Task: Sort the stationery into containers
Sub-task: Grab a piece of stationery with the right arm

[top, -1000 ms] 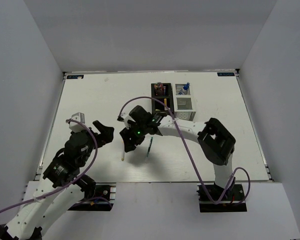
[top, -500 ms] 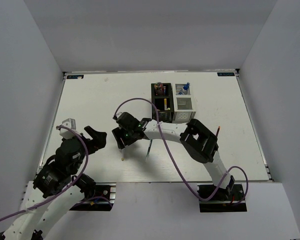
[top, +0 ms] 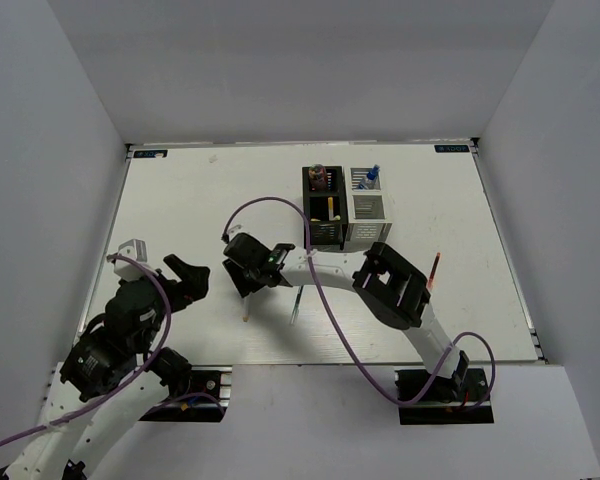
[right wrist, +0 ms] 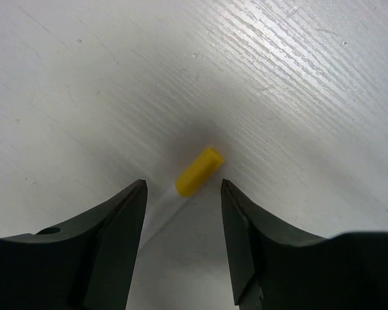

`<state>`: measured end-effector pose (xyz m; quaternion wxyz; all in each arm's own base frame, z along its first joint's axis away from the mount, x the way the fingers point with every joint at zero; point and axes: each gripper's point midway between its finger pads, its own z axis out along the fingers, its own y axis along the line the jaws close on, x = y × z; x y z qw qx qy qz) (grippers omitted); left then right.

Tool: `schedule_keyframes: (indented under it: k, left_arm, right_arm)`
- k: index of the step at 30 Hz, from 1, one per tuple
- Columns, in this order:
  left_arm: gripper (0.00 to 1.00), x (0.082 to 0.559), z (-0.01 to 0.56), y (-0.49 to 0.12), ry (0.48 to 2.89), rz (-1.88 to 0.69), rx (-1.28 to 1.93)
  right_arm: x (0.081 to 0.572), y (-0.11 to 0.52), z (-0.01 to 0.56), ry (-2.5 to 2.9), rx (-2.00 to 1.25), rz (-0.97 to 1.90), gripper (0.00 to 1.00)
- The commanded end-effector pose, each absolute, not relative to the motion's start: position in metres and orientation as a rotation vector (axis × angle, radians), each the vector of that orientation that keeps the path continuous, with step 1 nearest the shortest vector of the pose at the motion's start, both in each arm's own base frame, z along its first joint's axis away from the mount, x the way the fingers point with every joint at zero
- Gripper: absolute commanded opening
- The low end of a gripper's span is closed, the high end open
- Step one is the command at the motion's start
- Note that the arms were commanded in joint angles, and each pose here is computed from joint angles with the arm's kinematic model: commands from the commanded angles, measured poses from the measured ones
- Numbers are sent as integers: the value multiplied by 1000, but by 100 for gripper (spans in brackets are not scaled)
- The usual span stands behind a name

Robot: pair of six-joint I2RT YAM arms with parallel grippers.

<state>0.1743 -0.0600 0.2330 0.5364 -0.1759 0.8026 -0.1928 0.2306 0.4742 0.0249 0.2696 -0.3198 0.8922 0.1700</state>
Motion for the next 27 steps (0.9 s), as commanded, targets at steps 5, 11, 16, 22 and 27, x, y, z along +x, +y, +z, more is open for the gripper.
schedule_keyframes:
  k: [5, 11, 16, 22, 27]
  left_arm:
    - [99, 170, 242, -56, 1862, -493, -439]
    - [99, 171, 239, -61, 1864, -517, -431]
    - [99, 169, 242, -59, 1857, -522, -432]
    - [99, 166, 244, -57, 1852, -526, -432]
    - [99, 168, 245, -63, 1845, -558, -431]
  right_arm:
    - [205, 423, -10, 2493, -1033, 273, 50]
    - [190, 425, -13, 2463, -1131, 275, 43]
    - [182, 424, -19, 2486, -1172, 304, 33]
    - [171, 417, -25, 2508, -1276, 346, 6]
    - [174, 424, -8, 2482, -1313, 476, 0]
